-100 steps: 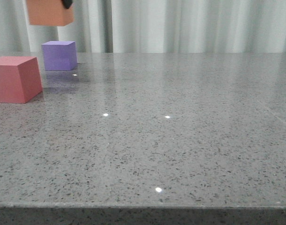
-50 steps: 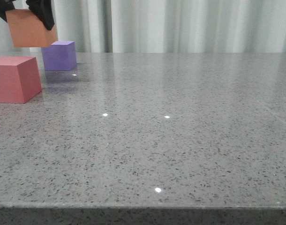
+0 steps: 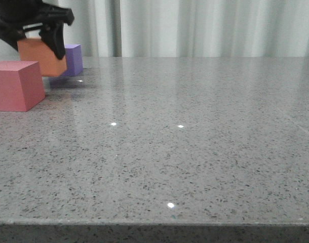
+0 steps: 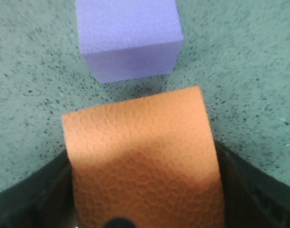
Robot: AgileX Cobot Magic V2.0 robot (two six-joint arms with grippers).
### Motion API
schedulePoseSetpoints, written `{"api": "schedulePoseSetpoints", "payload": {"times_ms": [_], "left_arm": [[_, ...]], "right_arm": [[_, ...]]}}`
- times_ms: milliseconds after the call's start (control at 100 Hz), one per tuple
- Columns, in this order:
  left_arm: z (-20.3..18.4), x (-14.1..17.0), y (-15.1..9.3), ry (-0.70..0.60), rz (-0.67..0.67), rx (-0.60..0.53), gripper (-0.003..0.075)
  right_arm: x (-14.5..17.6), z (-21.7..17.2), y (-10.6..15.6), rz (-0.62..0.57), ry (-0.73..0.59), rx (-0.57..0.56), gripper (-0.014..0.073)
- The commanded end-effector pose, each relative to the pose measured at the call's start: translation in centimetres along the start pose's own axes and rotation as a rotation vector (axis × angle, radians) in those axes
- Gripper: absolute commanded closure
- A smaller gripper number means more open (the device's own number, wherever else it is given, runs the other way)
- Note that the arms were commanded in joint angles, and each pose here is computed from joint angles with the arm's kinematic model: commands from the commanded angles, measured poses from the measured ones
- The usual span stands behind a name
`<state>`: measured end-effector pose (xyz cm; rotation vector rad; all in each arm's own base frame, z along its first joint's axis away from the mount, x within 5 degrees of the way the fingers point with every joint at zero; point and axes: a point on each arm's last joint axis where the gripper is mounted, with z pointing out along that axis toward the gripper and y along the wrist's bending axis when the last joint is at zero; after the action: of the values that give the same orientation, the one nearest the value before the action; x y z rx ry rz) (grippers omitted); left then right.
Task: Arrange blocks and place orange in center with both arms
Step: 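Carry the orange cube with the left gripper beside the purple cube, then open the left gripper and lift it away from the orange cube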
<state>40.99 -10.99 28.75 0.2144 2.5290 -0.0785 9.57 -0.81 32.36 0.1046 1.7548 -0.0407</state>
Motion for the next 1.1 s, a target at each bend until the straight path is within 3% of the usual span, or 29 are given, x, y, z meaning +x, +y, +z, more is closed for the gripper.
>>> {"api": "schedulePoseSetpoints", "payload": {"times_ms": [0, 390, 460, 610, 700, 890, 1090], "left_arm": [[-2.1, -1.6, 0.0, -0.132, -0.011, 0.02, 0.0351], [-0.7, -1.2, 0.0, -0.086, -0.009, 0.015, 0.0342], [-0.7, -1.2, 0.0, -0.086, -0.009, 0.015, 0.0295], [-0.7, -1.2, 0.0, -0.086, -0.009, 0.015, 0.0113], [-0.8, -1.4, 0.0, -0.104, -0.008, 0.016, 0.007], [-3.9, -2.1, 0.0, -0.189, -0.01, 0.023, 0.0071], [-9.9, -2.5, 0.3, -0.314, -0.013, 0.03, 0.0071]], "right_arm": [[-1.5, -0.2, 0.1, -0.008, -0.105, -0.008, 0.0661], [-1.5, -0.2, 0.1, -0.008, -0.105, -0.008, 0.0661], [-1.5, -0.2, 0.1, -0.008, -0.105, -0.008, 0.0661], [-1.5, -0.2, 0.1, -0.008, -0.105, -0.008, 0.0661], [-1.5, -0.2, 0.1, -0.008, -0.105, -0.008, 0.0661], [-1.5, -0.2, 0.1, -0.008, -0.105, -0.008, 0.0661], [-1.5, -0.2, 0.1, -0.008, -0.105, -0.008, 0.0661]]}}
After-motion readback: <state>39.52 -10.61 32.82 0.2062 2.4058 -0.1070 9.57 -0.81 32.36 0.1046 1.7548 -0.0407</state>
